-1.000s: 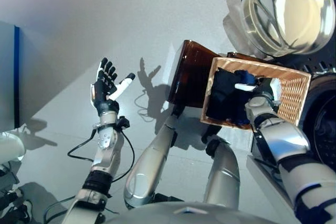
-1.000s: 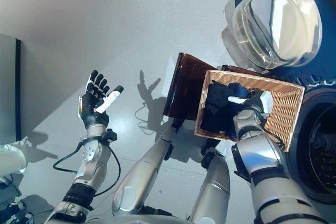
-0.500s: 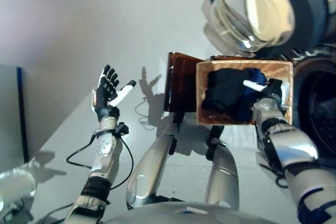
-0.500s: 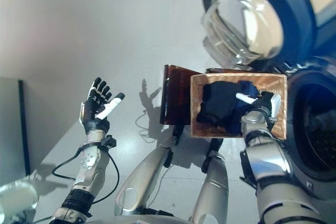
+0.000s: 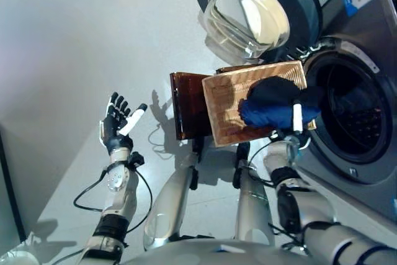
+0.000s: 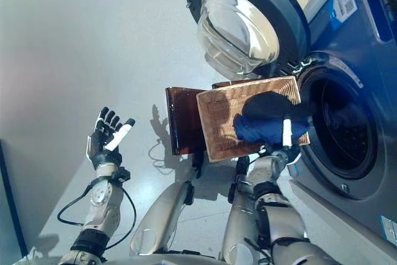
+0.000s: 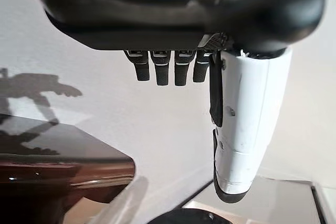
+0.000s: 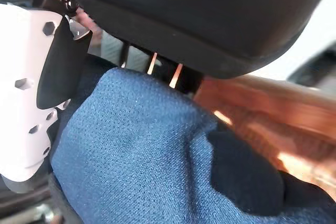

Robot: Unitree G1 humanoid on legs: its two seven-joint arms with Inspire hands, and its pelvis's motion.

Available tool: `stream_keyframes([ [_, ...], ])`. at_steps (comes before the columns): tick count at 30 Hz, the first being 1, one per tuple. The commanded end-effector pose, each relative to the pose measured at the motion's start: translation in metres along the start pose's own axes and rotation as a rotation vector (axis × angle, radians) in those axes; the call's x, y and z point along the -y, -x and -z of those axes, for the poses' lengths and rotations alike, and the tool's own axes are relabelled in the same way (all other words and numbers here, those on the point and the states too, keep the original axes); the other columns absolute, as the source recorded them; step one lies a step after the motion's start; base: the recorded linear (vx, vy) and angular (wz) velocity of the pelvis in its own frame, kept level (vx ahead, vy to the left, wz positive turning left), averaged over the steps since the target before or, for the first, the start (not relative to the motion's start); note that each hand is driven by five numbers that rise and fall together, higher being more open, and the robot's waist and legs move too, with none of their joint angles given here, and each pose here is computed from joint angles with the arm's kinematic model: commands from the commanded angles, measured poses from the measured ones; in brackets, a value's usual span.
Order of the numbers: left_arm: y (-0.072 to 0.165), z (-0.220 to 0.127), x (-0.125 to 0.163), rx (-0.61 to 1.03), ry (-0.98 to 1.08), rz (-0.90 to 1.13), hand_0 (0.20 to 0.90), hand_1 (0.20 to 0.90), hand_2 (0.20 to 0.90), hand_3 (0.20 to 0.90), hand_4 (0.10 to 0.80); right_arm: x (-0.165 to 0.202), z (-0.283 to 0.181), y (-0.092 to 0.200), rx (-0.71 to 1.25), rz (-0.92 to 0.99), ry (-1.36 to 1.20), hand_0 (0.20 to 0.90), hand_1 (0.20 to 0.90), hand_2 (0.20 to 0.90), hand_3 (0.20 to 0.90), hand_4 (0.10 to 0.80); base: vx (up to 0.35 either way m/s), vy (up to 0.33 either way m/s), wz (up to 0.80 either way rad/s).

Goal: Pick up the clothes and place them into the washing machine

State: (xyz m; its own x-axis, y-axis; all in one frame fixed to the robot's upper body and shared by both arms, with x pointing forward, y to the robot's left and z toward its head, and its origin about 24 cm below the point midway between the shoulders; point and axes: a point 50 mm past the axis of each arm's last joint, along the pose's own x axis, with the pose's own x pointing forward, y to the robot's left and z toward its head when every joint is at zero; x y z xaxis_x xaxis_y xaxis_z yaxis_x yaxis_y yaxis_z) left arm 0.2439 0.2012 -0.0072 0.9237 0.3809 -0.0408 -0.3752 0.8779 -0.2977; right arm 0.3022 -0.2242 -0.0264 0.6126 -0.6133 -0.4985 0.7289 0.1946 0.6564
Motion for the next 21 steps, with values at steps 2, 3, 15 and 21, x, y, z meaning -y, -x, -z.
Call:
stream_keyframes([
  [2, -0.002, -0.026, -0.002, 0.179, 0.054, -0.012, 0.9, 0.9, 0.9, 0.9, 0.8, -0.011, -0.019, -0.002, 0.12, -0.09, -0.002, 0.2, 0.2, 0.2, 0.2, 0.3, 0.0, 0.0, 0.0],
  [3, -0.001, -0.025, 0.0, 0.177, 0.051, -0.008, 0.9, 0.9, 0.9, 0.9, 0.8, -0.012, -0.015, -0.001, 0.112, -0.081, -0.021, 0.2, 0.2, 0.2, 0.2, 0.3, 0.0, 0.0, 0.0],
  [15, 0.001, -0.022, 0.007, 0.172, 0.068, -0.005, 0.9, 0.9, 0.9, 0.9, 0.8, -0.012, 0.002, 0.011, 0.086, -0.045, -0.204, 0.2, 0.2, 0.2, 0.2, 0.3, 0.0, 0.0, 0.0],
  [21, 0.005, -0.02, 0.002, 0.163, 0.058, -0.008, 0.9, 0.9, 0.9, 0.9, 0.8, -0.013, -0.012, 0.005, 0.148, 0.07, -0.316, 0.2, 0.2, 0.2, 0.2, 0.3, 0.022, 0.032, -0.02],
])
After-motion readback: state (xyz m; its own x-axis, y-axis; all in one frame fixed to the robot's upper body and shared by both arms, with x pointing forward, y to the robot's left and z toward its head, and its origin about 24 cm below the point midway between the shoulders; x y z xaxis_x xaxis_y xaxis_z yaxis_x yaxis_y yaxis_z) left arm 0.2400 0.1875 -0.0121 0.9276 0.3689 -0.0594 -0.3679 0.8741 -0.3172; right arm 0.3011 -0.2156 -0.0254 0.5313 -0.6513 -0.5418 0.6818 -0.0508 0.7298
